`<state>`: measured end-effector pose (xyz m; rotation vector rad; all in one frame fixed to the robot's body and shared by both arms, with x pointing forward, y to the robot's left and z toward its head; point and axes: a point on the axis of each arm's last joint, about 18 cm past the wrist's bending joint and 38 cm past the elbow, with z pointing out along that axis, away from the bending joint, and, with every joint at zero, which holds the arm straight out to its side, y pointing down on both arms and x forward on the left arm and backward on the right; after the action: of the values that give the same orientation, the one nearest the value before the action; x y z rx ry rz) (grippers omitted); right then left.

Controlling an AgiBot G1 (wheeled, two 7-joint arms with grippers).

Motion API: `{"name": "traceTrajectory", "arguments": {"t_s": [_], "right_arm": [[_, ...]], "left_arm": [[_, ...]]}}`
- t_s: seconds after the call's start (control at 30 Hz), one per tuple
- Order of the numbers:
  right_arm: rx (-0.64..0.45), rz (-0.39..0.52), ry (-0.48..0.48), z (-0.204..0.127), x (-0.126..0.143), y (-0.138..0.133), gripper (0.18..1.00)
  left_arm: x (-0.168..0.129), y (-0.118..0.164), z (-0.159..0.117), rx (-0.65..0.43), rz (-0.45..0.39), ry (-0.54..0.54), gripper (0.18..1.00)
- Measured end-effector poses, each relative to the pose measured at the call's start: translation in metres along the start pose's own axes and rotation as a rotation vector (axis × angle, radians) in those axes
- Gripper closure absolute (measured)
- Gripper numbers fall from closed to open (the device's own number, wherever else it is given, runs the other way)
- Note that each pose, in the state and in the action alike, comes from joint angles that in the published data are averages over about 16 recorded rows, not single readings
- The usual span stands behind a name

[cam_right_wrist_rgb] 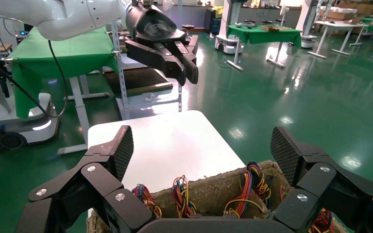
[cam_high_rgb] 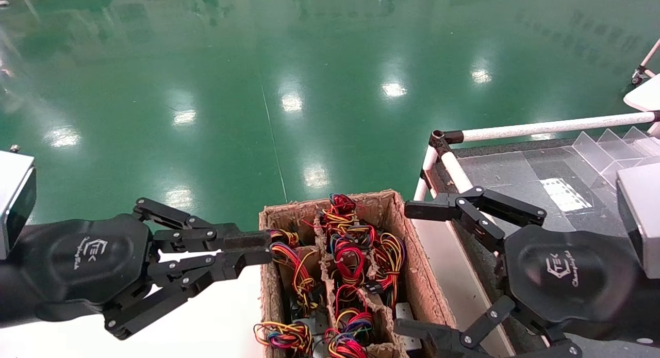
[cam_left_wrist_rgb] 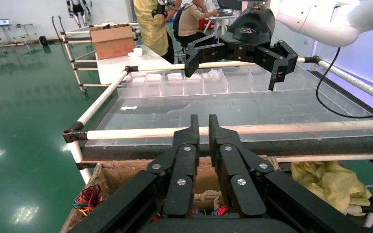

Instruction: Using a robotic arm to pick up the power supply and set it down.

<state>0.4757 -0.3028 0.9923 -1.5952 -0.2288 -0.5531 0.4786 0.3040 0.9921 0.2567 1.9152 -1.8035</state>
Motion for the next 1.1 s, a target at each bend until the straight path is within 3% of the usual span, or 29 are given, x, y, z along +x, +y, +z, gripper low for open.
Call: {"name": "traceTrajectory", "arguments": {"t_s": [0.23,0.5,0.9,1.1], "right_arm": [[0.000,0.000,0.000,0.0000,0.0000,0.0000,0.178],[0.000,0.000,0.000,0.0000,0.0000,0.0000,0.178],[-0.003,0.002,0.004,-0.0001,0.0007,0.0009,0.178],[-0.020,0.012,0.017,0.0000,0.0045,0.0058,0.178]], "left_arm": [[0.0000,0.0000,0.0000,0.000,0.000,0.000,0.950],[0.0000,0.0000,0.0000,0.000,0.000,0.000,0.985],[0.0000,0.0000,0.0000,0.000,0.000,0.000,0.934],[0.0000,0.0000,0.0000,0.000,0.000,0.000,0.856]]}}
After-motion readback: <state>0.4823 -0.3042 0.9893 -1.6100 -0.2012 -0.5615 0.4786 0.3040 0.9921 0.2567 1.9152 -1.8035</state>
